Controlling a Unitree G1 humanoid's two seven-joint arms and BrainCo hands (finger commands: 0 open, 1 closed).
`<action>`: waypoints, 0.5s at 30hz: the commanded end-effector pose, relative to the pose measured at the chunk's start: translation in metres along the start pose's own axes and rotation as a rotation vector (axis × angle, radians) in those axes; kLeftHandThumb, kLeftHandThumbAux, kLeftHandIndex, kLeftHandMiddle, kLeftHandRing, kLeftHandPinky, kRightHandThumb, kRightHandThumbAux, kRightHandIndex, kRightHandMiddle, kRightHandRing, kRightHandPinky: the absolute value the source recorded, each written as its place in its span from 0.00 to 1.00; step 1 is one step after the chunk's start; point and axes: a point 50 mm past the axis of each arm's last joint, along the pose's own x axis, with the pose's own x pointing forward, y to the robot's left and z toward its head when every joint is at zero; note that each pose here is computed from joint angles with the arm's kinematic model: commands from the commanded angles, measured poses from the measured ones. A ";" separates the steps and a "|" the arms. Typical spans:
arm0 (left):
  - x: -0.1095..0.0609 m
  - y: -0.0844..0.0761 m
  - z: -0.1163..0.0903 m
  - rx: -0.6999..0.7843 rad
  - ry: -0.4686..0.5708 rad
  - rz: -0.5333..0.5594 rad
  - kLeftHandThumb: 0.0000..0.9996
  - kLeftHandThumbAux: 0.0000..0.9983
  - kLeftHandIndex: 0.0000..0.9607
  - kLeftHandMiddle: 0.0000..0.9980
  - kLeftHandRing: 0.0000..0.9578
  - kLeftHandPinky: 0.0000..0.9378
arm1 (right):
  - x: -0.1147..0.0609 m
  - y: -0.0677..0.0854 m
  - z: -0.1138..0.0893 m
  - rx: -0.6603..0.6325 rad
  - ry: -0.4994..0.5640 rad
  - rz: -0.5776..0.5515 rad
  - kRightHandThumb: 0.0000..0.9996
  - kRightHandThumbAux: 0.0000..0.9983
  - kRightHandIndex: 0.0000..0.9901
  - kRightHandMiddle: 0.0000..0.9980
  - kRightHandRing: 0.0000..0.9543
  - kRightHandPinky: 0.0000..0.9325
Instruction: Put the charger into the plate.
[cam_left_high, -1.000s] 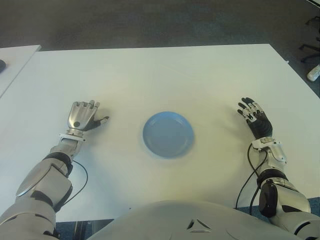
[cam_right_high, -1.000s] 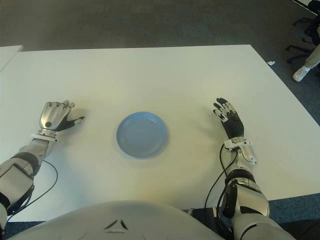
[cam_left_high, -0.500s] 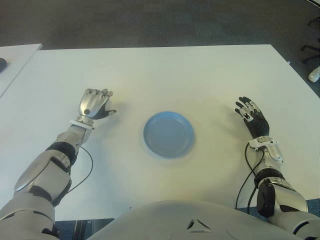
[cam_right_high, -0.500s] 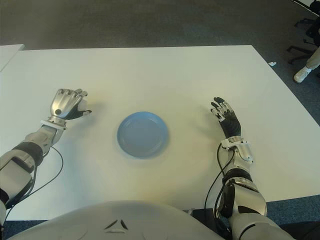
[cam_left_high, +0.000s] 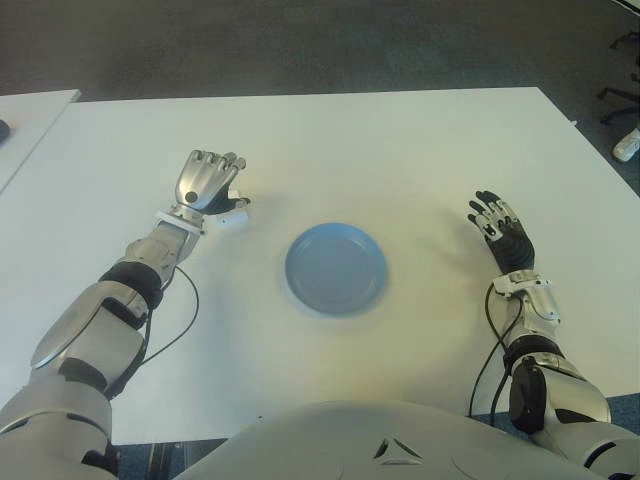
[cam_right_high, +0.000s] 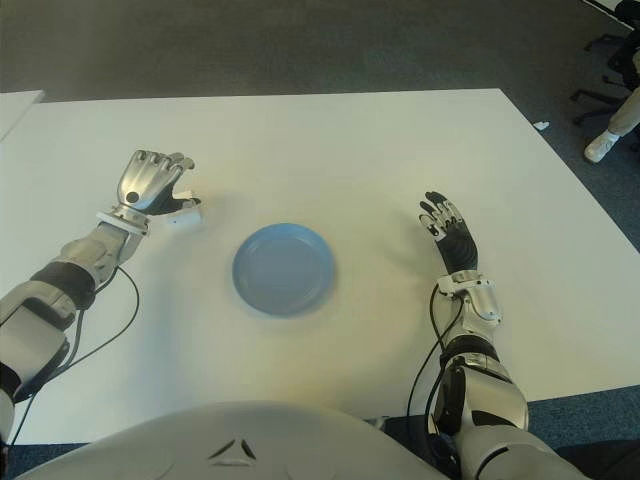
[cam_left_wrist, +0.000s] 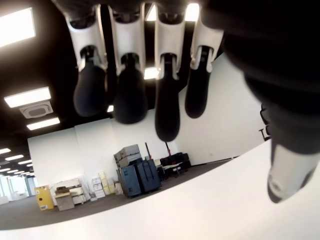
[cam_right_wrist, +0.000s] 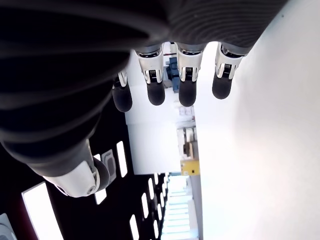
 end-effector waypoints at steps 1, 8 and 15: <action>0.001 0.000 0.001 0.021 -0.026 -0.019 0.85 0.67 0.43 0.53 0.78 0.72 | -0.018 0.018 -0.032 0.076 0.120 0.002 0.25 0.67 0.12 0.10 0.08 0.07; 0.007 0.004 0.001 0.033 -0.035 -0.002 0.85 0.67 0.43 0.53 0.78 0.72 | -0.017 0.022 -0.033 0.075 0.120 0.003 0.25 0.67 0.12 0.10 0.08 0.07; 0.005 0.006 0.000 0.032 -0.026 0.011 0.85 0.67 0.43 0.53 0.79 0.72 | -0.017 0.025 -0.034 0.075 0.121 0.004 0.25 0.67 0.12 0.10 0.08 0.07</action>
